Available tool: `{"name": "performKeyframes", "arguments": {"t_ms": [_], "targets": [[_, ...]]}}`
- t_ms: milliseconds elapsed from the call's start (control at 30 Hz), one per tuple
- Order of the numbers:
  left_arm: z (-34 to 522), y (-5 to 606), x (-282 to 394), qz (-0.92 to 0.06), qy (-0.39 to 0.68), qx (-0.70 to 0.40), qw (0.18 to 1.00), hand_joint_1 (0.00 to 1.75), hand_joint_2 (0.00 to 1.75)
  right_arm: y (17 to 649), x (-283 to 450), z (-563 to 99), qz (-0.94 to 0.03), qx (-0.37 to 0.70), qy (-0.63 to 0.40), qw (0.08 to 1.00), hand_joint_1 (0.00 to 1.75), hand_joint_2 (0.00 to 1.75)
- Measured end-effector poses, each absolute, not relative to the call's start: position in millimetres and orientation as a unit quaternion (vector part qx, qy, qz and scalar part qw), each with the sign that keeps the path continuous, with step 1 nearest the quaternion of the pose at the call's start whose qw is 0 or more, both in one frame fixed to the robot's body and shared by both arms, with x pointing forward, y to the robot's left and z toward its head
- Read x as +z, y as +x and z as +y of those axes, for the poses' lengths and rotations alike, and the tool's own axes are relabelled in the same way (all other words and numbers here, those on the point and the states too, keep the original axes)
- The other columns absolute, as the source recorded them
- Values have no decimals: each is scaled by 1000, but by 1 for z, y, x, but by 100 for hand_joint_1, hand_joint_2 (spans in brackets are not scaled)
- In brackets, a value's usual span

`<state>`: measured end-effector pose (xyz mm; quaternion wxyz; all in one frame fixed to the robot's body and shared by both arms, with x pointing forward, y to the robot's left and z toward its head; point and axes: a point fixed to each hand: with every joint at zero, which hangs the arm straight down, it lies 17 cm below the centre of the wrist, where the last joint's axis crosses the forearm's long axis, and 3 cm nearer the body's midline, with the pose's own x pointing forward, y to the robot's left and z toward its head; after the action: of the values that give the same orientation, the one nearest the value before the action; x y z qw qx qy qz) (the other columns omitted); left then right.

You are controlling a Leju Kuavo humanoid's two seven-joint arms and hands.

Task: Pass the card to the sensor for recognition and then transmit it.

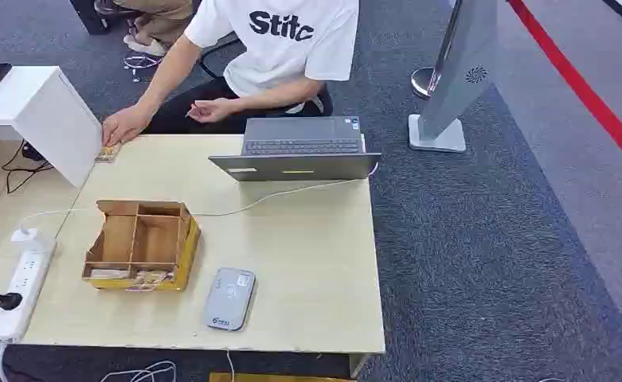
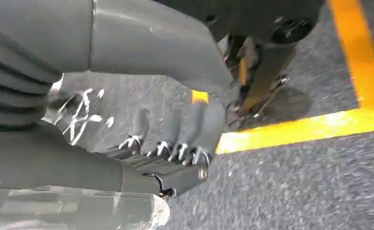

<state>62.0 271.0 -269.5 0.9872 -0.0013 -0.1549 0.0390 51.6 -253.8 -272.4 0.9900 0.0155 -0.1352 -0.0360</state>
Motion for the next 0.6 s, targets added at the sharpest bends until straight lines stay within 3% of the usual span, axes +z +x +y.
{"name": "performKeyframes", "arguments": {"t_ms": [500,533,567,600], "targets": [[293,128,-231,-280,-42,148,947,0,175,84,-260,-245,-176,-165,74,968,0,175],[294,131,-227,-287,-46,155,944,0,0,87,-259,-244,-179,-171,78,966,0,175],[294,133,-224,-293,-50,161,941,0,0,90,-258,-244,-183,-179,81,963,0,0],[294,137,-220,-301,-56,169,937,0,0,93,-257,-244,-187,-188,85,960,0,0]]}}
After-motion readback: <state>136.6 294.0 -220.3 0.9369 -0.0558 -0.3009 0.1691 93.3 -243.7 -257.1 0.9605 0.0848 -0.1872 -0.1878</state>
